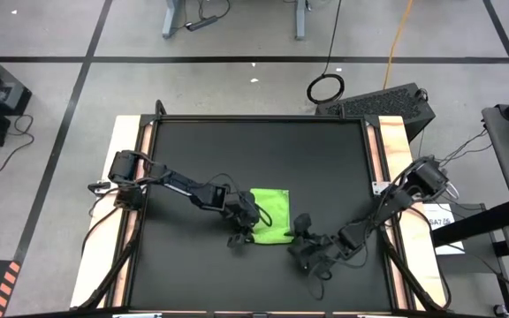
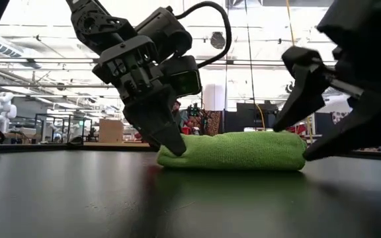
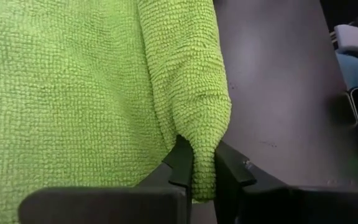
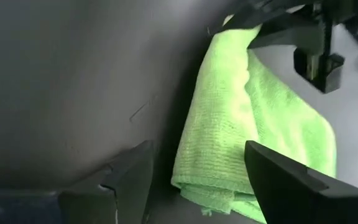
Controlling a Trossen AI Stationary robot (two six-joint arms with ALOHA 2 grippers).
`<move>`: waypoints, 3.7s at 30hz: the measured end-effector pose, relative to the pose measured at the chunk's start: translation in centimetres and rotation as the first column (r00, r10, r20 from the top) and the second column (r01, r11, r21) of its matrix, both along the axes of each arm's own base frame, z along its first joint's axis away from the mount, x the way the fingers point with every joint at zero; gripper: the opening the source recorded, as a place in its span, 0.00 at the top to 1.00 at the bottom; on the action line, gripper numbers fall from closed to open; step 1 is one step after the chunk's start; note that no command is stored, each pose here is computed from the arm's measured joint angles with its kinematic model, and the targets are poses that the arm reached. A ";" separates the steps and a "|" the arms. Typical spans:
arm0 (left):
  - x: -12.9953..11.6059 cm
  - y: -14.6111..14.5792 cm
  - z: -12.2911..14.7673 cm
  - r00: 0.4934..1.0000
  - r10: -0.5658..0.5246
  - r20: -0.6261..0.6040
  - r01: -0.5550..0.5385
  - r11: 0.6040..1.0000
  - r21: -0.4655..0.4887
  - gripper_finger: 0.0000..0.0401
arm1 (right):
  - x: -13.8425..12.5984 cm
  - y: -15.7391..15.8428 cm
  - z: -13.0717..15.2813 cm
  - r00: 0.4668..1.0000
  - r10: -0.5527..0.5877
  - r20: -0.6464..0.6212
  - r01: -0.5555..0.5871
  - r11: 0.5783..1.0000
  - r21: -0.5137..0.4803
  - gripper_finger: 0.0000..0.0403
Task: Roll towel
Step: Roll the green towel on the table
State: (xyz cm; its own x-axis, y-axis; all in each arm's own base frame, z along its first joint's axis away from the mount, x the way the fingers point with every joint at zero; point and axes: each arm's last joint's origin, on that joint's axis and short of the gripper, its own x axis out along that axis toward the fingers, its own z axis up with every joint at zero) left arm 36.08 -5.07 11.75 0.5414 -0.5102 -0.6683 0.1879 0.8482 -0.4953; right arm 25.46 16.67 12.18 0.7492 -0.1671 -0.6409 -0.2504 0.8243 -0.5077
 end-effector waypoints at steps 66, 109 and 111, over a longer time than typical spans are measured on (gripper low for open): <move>-5.0 -10.7 6.9 0.891 -0.367 0.268 -0.054 0.501 0.864 0.53 | 3.1 -8.0 0.1 0.890 -0.016 -0.455 0.386 0.558 0.735 0.97; -0.2 -6.2 -1.6 0.884 -0.438 0.164 0.116 0.544 0.831 0.84 | 3.5 -7.8 0.5 0.904 0.003 -0.427 0.370 0.493 0.787 0.95; -0.1 -5.8 -1.6 0.877 -0.449 0.169 0.135 0.569 0.811 0.91 | 3.4 -7.7 0.8 0.903 0.004 -0.429 0.372 0.492 0.787 0.92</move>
State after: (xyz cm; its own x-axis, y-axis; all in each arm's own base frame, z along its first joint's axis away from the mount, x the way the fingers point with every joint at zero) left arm 36.01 -10.88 10.16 0.7137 -0.0739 -0.6965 0.5079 0.7394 0.4419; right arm 28.85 8.97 12.96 0.4772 0.4789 -0.7369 -0.0280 0.8464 0.5319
